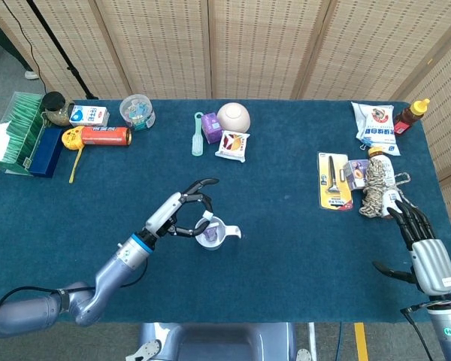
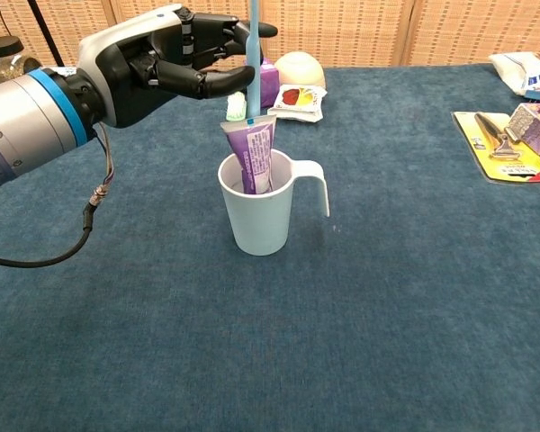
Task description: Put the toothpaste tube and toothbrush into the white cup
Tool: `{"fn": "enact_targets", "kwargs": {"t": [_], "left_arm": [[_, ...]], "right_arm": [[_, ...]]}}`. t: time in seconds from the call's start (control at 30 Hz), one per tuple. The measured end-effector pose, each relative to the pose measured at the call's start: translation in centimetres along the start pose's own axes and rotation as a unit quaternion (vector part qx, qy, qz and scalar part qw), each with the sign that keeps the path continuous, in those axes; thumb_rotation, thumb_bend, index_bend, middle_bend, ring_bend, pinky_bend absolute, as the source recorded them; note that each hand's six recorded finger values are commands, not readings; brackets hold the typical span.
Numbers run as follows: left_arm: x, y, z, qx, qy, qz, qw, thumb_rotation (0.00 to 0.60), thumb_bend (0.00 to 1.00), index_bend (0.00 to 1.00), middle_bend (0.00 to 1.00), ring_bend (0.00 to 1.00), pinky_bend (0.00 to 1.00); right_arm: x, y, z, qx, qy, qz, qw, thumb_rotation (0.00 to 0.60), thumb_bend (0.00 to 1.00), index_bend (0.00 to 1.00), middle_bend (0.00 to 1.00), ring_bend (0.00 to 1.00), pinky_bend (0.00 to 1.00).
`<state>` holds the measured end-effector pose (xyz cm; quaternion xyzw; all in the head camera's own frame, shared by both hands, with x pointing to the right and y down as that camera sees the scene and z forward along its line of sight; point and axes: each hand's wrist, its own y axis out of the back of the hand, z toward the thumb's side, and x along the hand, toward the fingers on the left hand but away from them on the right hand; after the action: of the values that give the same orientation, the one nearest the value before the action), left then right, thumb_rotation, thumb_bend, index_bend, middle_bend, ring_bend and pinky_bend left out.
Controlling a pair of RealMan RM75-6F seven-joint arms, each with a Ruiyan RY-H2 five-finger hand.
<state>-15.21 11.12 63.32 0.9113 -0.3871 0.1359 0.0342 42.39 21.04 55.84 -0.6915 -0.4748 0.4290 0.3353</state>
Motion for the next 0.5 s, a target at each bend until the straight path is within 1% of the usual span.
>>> {"fn": "enact_targets", "kwargs": {"t": [0.37,0.5], "left_arm": [[-0.1,0.3,-0.8,0.01,0.021,-0.001,0.9997,0.6,0.4,0.55,0.11,0.03,0.24],[0.0,-0.1,-1.7,0.0,0.034,-0.004,0.9994,0.6,0.4,0.55,0.11,0.03,0.24]], "right_arm": [[0.0,-0.1,0.1,-0.002,0.002,0.002,1.0,0.6,0.0,0.01,0.0,0.0,0.04],[0.0,-0.1,0.2,-0.002,0.003,0.001,1.0,0.6,0.0,0.02,0.0,0.0,0.04]]}}
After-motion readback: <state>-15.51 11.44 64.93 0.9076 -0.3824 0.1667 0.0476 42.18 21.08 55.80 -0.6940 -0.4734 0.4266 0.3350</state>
